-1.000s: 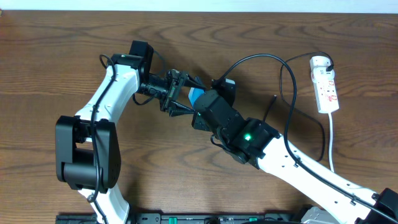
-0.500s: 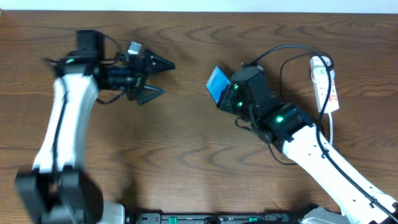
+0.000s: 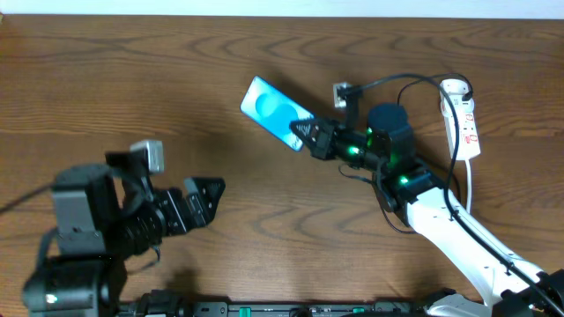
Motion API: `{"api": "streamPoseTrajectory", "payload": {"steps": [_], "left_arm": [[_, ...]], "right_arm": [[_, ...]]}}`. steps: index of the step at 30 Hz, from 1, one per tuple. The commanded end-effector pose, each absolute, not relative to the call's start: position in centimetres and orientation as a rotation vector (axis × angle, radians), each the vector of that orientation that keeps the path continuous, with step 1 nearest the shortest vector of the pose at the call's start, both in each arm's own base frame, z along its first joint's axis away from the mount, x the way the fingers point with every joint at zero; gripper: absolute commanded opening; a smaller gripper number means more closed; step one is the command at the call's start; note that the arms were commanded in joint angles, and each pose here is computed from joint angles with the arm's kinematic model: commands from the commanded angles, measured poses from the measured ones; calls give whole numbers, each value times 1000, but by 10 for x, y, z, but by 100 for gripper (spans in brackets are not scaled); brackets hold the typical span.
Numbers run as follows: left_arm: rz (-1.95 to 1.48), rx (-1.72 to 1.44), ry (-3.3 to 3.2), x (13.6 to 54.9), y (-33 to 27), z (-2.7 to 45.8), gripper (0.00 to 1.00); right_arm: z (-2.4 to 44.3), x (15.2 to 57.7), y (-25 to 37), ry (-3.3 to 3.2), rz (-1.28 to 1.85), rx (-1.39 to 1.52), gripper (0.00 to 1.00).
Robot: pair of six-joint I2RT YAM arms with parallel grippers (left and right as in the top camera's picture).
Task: Plug charger to phone and switch on socket
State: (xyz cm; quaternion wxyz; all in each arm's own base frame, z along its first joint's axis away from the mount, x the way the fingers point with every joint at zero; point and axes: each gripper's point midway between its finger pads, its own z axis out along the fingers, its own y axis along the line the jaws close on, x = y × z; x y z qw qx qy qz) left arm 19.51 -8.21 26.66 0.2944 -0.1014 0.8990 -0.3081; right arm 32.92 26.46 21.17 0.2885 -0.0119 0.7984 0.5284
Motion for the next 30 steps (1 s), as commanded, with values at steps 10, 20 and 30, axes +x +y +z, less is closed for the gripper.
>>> {"api": "streamPoseTrajectory", "payload": {"steps": [10,20,30], "left_arm": [[-1342,-849,2011,284,-98,175,98],[-1649,-682,1921,326,-172,185,98],[-1832,-956,1887,332,-179,180,98]], "right_arm": [[208,299,231,2149,1686,-151,1],[195,311,232,2201,1628,48,1],[189,306,252,2271,1669,263,1]]}}
